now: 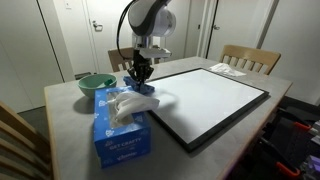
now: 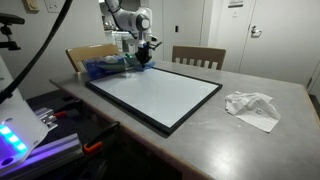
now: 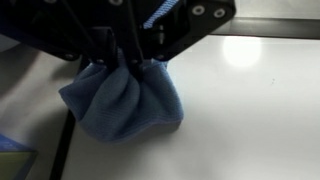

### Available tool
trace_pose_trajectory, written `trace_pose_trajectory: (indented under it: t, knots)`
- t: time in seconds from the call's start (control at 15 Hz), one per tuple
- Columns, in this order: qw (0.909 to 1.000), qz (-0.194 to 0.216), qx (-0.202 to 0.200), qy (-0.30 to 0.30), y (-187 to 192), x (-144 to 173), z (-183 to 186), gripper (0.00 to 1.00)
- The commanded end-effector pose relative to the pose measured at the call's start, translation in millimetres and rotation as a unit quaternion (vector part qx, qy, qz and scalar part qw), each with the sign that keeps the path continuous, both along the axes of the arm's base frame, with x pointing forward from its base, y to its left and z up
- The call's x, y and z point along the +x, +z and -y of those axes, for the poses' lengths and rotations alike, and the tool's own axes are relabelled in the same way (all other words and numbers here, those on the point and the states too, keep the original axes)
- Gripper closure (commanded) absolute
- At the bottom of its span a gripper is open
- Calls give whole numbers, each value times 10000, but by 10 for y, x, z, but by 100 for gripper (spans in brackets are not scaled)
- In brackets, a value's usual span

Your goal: Use the blue cloth to wipe the whiteboard

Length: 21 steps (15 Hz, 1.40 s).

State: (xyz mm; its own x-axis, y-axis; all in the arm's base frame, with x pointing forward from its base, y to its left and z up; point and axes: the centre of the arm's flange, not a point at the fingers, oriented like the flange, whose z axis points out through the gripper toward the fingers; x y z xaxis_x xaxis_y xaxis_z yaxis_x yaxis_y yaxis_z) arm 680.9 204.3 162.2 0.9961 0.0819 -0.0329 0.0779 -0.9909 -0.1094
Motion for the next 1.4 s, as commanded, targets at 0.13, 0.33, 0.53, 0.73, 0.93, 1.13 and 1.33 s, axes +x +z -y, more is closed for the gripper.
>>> trace_pose_trajectory:
  t: [0.13, 0.33, 0.53, 0.73, 0.93, 1.13, 1.33]
  knots:
    - [9999, -47, 68, -148, -255, -38, -33, 62]
    - [9999, 37, -21, -106, -85, -98, -73, 42]
    - [9998, 84, -159, -20, 73, -152, -126, 19]
    - [9990, 107, -444, 14, 226, -211, -138, 2]
    - [9980, 160, -607, 45, 392, -281, -166, 0]
    - [9983, 165, -556, 44, 546, -337, -225, 0]
    - [9983, 82, -583, 5, 639, -400, -280, 0]
